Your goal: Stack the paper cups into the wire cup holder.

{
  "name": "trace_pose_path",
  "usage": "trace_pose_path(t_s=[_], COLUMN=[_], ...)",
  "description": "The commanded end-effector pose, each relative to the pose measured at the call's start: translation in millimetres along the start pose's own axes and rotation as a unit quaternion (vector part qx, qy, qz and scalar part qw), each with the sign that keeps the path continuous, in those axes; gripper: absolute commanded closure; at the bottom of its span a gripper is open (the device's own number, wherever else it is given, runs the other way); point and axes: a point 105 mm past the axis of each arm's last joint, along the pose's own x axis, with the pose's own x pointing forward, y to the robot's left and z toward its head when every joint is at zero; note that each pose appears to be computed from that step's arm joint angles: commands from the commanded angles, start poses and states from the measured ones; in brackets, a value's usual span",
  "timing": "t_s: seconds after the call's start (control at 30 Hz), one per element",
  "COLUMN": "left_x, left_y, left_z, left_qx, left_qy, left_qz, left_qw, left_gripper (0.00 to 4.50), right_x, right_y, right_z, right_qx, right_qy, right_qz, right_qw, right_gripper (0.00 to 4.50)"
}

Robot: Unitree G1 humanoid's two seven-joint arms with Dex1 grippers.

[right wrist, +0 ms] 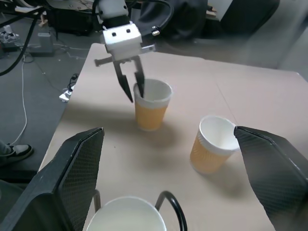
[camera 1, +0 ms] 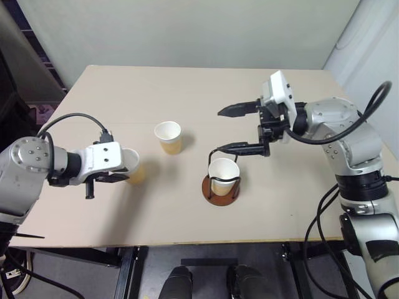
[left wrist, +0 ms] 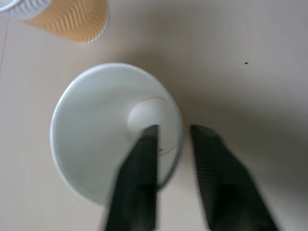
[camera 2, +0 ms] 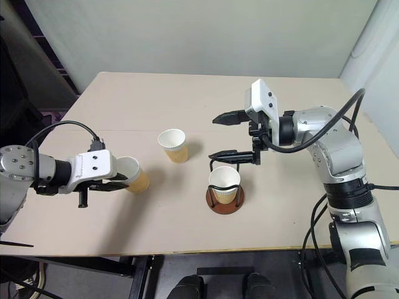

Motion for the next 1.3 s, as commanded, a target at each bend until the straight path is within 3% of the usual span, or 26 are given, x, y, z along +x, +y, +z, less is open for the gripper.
trace_pose_path(t_s=[0.03,0.1,0.33,0.47,0.57,0.67,0.83,1.3], left_x=[-11,-16,-60,-84,-81,-61,-10,10], left_y=[2,3,8,0,-3,0,4,-11], left_z=[16,22,90,155,182,191,186,199], left_qx=[0.016,0.019,0.063,0.126,0.155,0.177,0.228,0.268], left_qy=[-0.033,-0.048,-0.213,-0.347,-0.392,-0.380,-0.300,-0.317], left_qz=[-0.001,-0.001,0.002,-0.036,-0.073,-0.099,-0.122,-0.179], left_qw=[0.999,0.999,0.975,0.929,0.904,0.903,0.918,0.892], left_gripper=[4.44,4.44,4.44,4.44,4.44,4.44,4.44,4.44], right_x=[-9,-14,-63,-96,-102,-104,-111,-121], right_y=[-1,0,21,5,1,2,10,31], right_z=[14,15,7,-7,-5,-3,0,2], right_qx=[-0.026,-0.026,-0.025,-0.021,-0.029,-0.034,-0.033,-0.012], right_qy=[-0.010,-0.009,0.018,0.067,0.074,0.080,0.090,0.096], right_qz=[-0.009,-0.006,0.039,-0.036,-0.056,-0.067,-0.082,-0.102], right_qw=[1.000,1.000,0.999,0.997,0.995,0.994,0.992,0.990], right_gripper=[0.00,0.00,0.00,0.00,0.00,0.00,0.00,0.00])
